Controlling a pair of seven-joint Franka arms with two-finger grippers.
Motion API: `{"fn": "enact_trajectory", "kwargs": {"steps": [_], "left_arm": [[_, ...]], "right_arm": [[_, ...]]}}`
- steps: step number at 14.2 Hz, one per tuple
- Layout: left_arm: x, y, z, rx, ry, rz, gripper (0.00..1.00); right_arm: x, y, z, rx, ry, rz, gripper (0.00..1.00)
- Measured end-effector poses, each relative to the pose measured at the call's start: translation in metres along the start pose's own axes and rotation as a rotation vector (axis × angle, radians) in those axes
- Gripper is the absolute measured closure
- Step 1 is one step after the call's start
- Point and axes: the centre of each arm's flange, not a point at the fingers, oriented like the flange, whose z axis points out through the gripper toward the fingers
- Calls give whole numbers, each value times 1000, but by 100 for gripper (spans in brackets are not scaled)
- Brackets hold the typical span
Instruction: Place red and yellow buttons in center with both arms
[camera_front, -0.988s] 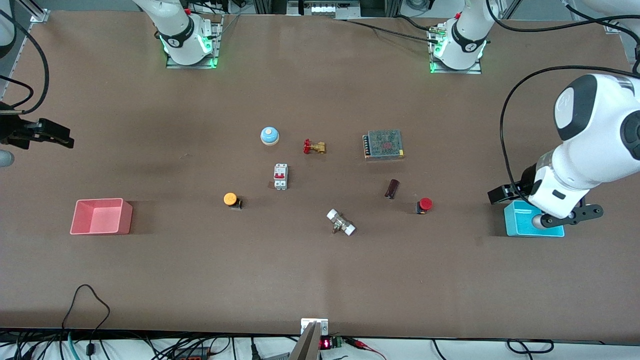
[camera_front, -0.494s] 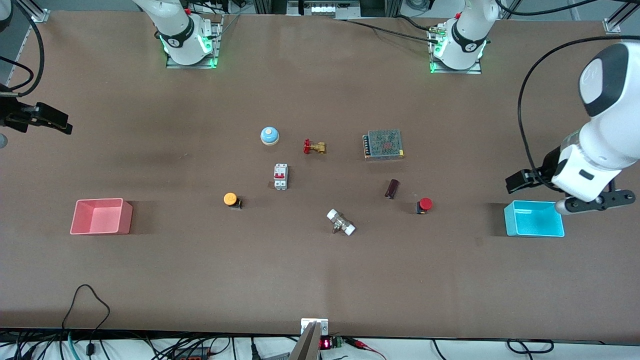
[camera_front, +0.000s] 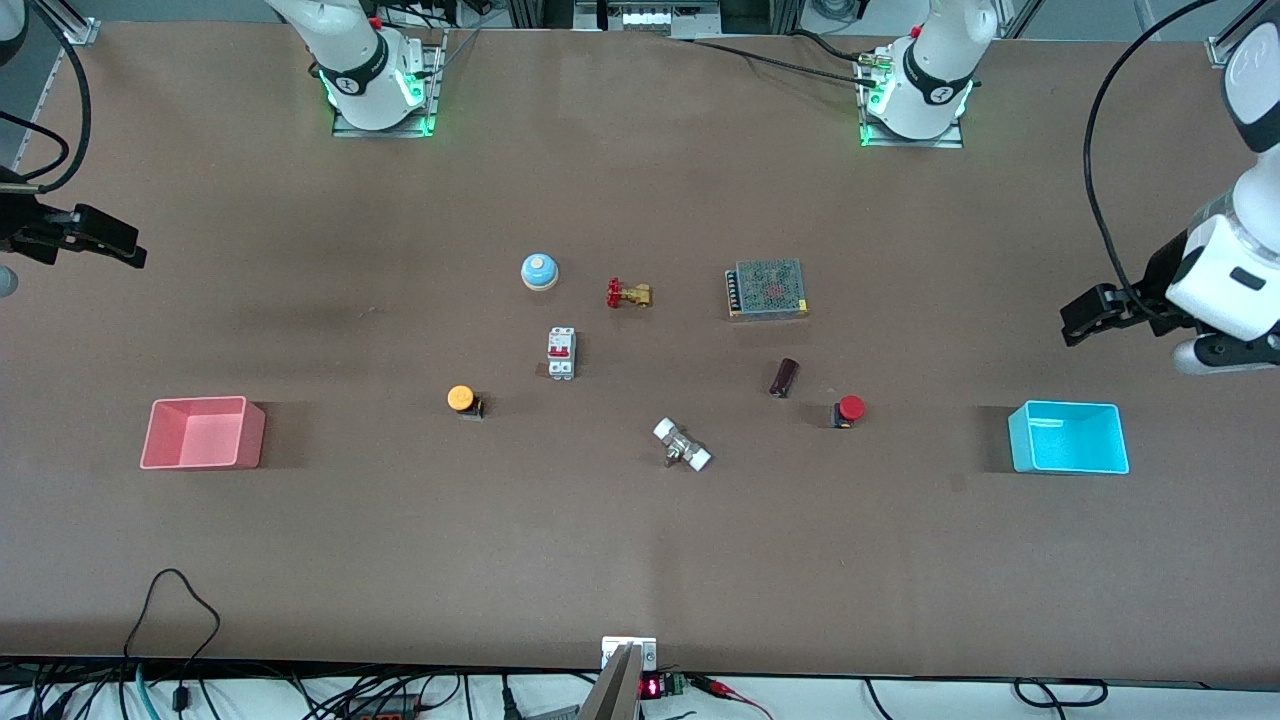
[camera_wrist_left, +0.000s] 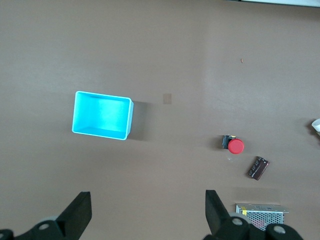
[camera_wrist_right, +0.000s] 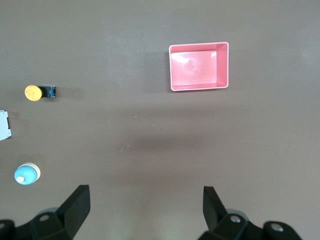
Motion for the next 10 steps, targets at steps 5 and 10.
{"fn": "enact_trajectory", "kwargs": {"steps": [5, 10], "left_arm": [[-27, -36, -27, -36, -21, 32, 0], [-45, -41, -29, -37, -28, 40, 0]], "right_arm": [[0, -2, 1, 4, -3, -3, 0], [0, 3, 2, 2, -3, 4, 0]]}}
